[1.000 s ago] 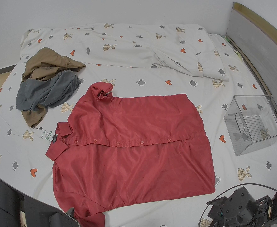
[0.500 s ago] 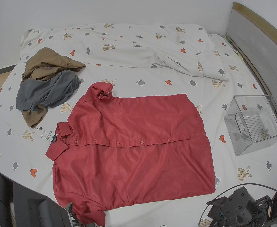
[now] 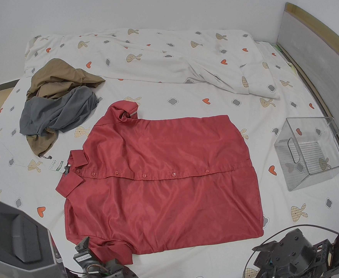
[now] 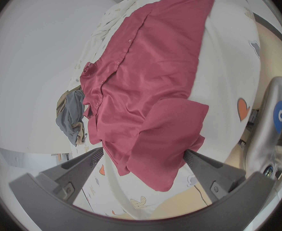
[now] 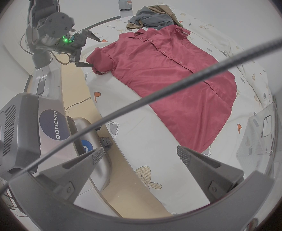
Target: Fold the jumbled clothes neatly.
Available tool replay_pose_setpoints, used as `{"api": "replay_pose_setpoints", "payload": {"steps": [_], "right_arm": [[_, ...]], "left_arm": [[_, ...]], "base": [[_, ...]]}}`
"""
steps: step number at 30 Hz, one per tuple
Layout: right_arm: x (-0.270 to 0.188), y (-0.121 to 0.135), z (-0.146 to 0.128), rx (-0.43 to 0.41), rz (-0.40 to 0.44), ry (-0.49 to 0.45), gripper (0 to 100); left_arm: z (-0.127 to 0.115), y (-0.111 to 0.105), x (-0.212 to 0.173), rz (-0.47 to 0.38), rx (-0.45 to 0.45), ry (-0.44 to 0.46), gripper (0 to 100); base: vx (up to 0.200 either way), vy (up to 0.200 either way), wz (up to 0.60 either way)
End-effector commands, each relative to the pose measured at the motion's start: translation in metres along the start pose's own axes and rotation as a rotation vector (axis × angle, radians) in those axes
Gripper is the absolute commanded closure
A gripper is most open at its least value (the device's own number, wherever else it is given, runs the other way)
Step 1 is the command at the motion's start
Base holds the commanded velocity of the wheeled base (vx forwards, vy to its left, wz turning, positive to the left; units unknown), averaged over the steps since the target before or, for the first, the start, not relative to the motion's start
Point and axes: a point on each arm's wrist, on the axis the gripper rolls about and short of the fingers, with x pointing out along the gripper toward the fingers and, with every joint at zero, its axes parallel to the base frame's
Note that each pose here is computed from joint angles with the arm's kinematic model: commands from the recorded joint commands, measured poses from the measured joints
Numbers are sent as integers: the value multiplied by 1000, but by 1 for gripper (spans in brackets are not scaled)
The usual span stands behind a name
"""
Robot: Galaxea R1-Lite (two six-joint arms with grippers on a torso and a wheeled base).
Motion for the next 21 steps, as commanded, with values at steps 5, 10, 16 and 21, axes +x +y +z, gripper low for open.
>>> {"api": "replay_pose_setpoints", "payload": {"steps": [5,10,16,21], "right_arm": [[0,-2,0,9,-1,2,0],[0,-2,-1,12,-2,2,0],[0,-2,-1,12,-1,4,0],[0,-3,-1,12,-2,1,0]], "left_arm": [[21,18,10,36,-74,-3,0],[27,29,10,51,-66,-19,0],[23,21,14,45,-21,6,0],[23,14,17,40,2,16,100]], "base": [[0,0,0],[0,0,0],[0,0,0],[0,0,0]]}}
